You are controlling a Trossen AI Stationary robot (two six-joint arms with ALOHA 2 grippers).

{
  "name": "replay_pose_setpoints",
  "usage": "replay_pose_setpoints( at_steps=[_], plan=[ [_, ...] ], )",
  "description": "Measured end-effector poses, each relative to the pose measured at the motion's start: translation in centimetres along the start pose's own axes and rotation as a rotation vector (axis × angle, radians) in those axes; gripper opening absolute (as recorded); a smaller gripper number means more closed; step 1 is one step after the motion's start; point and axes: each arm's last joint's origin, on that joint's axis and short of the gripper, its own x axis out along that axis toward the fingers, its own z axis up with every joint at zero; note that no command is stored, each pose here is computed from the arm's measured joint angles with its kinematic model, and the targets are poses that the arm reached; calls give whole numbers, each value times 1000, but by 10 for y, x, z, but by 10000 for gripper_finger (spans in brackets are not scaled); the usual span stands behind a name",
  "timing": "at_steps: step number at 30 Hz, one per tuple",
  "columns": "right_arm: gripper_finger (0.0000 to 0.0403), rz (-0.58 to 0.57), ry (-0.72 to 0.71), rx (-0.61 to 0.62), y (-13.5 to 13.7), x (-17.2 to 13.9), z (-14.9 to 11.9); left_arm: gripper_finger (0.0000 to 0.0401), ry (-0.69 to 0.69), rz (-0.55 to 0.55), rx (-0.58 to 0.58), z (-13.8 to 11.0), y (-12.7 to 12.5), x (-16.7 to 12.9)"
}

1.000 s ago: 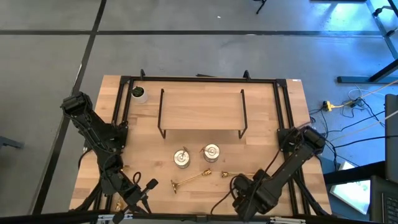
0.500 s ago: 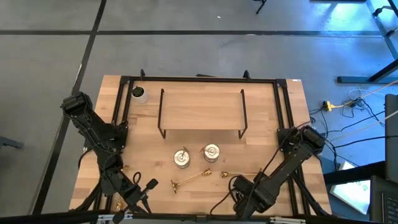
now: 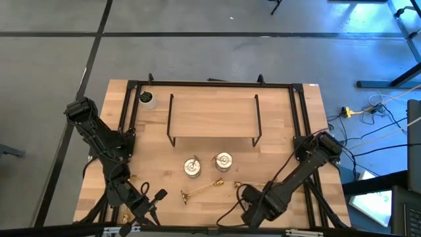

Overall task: Pick & Place candle stick holders
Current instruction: Put the bottom right silver scented candle on the shelf

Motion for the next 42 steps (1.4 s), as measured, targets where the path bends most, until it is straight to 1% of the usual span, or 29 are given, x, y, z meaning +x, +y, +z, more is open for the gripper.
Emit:
replay_pose_setpoints(
  at_steps=[12,17,25,29,35,42],
  plan=[
    [398,52,25,-30,5,0,0,6,0,0,0,0,0,0],
    [398,58,35,-31,5,0,0,6,1,0,0,0,0,0],
    [398,107,20,-44,10,-1,1,6,1,1,0,0,0,0],
    [398,113,14,-45,10,-1,1,6,1,1,0,0,0,0],
    [398,133,-43,-41,13,-1,3,6,1,0,0,0,0,0],
    [398,121,-50,-36,15,4,4,6,1,0,0,0,0,0]
  ],
)
